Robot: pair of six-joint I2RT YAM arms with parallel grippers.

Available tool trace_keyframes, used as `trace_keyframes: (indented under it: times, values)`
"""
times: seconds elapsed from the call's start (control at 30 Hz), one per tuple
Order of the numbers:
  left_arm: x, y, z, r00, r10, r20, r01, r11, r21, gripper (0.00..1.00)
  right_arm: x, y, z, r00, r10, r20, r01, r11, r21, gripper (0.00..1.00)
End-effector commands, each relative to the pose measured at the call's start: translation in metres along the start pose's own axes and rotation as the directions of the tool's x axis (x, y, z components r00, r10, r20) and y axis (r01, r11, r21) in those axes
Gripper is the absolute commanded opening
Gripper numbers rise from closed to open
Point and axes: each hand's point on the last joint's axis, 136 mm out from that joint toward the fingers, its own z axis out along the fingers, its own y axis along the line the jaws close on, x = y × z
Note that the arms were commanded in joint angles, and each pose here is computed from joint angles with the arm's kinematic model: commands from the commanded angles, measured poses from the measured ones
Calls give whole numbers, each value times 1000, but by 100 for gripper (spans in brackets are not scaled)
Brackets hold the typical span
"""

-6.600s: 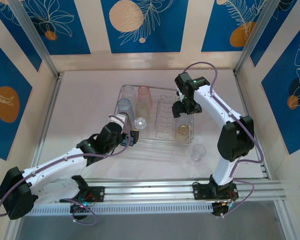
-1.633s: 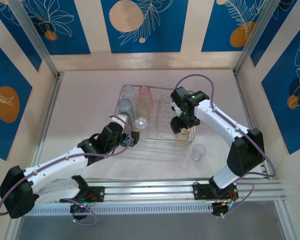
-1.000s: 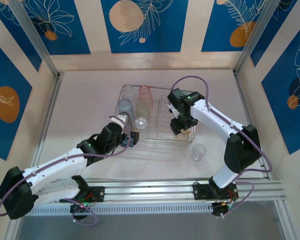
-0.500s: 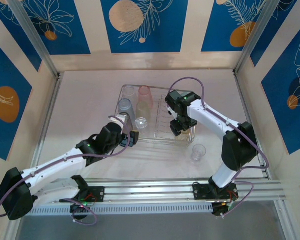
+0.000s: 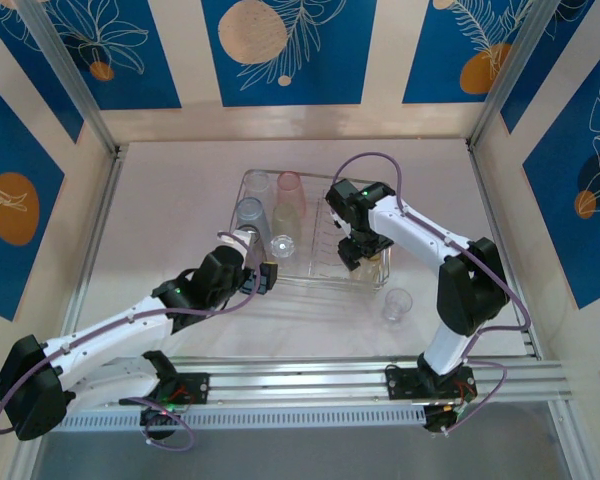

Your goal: Load the cups into the dish rack

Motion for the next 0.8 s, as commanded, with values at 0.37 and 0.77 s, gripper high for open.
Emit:
trace_keyframes:
  times: [0.37, 0.77]
  values:
    - [1, 0, 3, 1000, 6, -7, -6, 1000, -5, 97, 0, 0, -14, 999, 30, 27, -29, 999, -30, 75]
    - [1, 2, 2, 1000, 12, -10, -12, 1000, -12, 97, 4, 8, 7, 1000, 28, -4, -28, 993, -113, 70]
